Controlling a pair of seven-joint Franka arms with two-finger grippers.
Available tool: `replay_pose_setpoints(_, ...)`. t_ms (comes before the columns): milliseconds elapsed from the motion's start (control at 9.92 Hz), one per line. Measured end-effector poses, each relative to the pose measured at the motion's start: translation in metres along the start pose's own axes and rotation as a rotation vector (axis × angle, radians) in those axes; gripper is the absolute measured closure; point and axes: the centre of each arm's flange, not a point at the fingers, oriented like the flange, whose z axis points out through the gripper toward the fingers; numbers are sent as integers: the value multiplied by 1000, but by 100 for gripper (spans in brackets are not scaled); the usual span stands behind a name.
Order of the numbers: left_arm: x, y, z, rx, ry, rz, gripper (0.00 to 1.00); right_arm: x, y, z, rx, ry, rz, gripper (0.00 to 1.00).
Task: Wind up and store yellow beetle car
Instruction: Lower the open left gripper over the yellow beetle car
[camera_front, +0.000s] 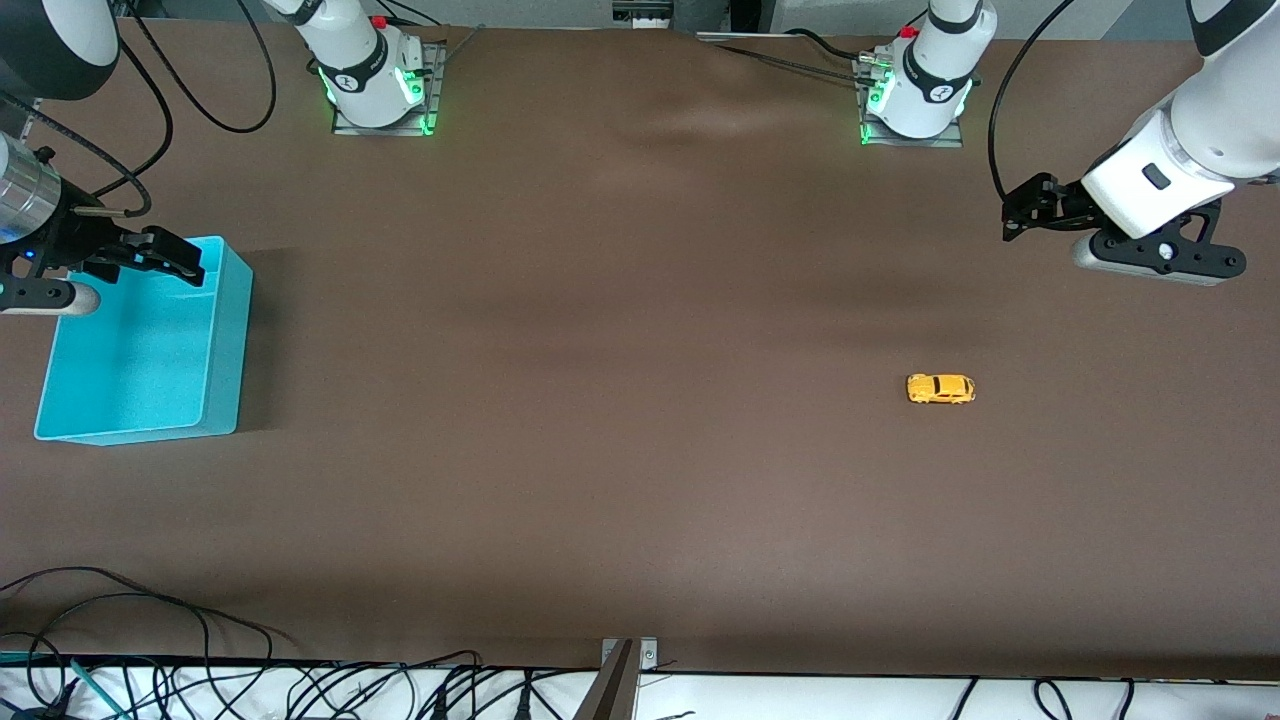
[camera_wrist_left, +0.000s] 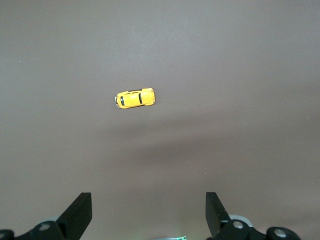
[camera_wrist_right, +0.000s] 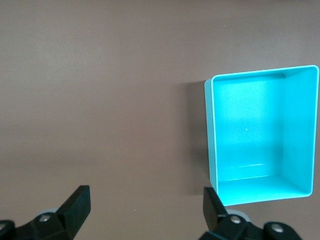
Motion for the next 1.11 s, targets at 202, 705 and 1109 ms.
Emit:
replay_pose_setpoints(202,12,-7,-3,0,13,117,0,0,0,0,0,0,0,0)
replay_pose_setpoints(705,33,-28,20,32,-17,424,0,0,0,0,0,-1,0,0)
replay_pose_setpoints(1109,57,-55,69,-7,-78,774,0,0,0,3,0,-5,0,0)
